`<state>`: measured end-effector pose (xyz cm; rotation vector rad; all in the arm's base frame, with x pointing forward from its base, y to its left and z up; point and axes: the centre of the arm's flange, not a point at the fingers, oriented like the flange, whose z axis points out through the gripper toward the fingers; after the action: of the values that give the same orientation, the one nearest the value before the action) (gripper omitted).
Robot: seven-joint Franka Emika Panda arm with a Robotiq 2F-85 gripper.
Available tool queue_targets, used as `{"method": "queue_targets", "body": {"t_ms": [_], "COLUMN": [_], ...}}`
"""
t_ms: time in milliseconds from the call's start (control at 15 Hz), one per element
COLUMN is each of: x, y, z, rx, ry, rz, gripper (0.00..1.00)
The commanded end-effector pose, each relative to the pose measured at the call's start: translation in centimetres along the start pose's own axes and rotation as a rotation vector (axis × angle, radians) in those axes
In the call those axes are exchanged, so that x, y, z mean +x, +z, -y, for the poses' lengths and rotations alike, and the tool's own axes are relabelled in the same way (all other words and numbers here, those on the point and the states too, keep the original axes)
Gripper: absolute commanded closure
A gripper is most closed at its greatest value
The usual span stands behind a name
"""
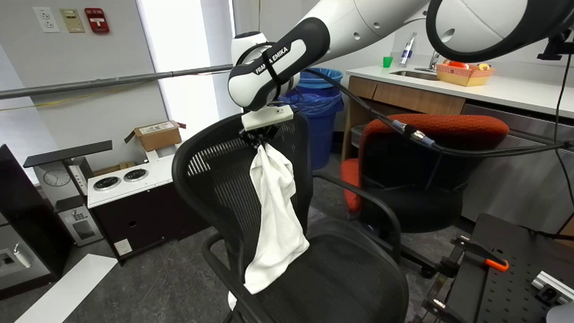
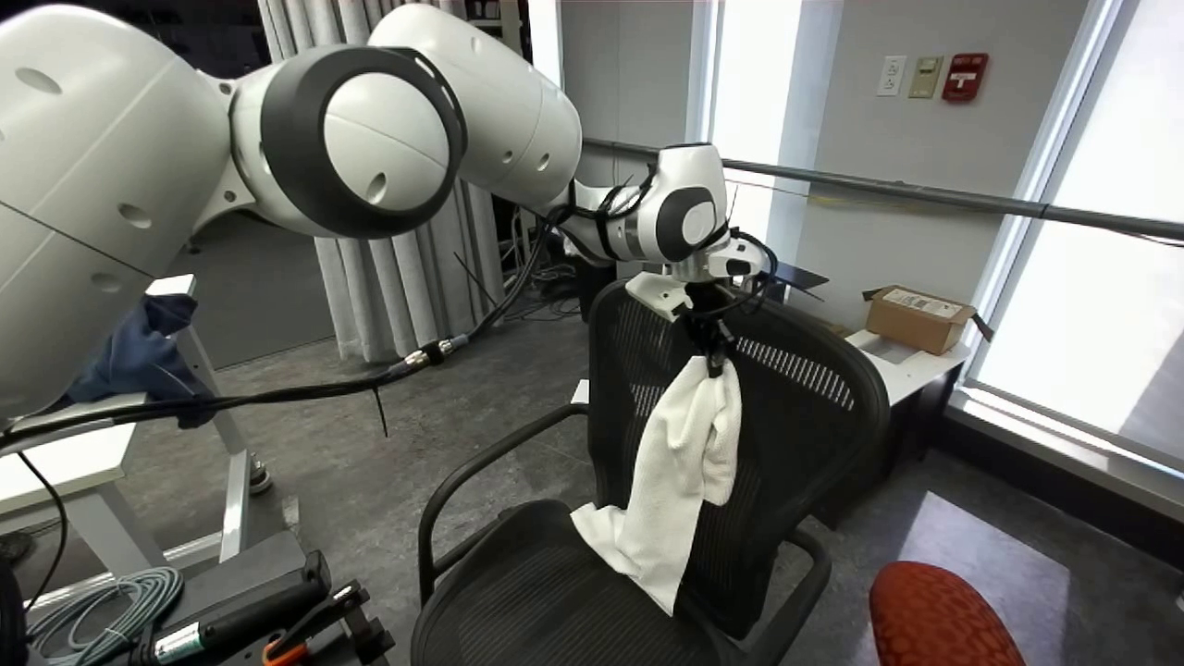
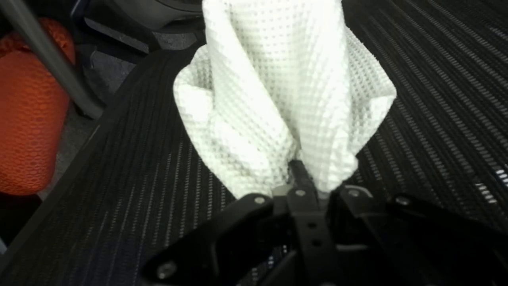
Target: Hang the white cloth on the backrest of the black chair
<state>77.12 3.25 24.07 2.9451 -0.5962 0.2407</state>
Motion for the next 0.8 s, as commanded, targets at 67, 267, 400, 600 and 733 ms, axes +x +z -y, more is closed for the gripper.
{"method": "queue_targets", "body": {"t_ms": [67, 267, 400, 600, 733], "x": [0.6, 1.5, 2.5, 5.1, 7.7], "y": [-4.9, -9.2, -12.4, -17.1, -19.5], "z": [1.5, 2.9, 4.1, 5.3, 5.8], "rx": [0.094, 0.16, 0.201, 0.258, 0.286], "ry": [-0.005, -0.016, -0.017, -0.002, 0.027], "rz": [-0.062, -0.116, -0.17, -0.286, -0.363], "gripper": [0.97, 0.97, 0.97, 0.97, 0.97]}}
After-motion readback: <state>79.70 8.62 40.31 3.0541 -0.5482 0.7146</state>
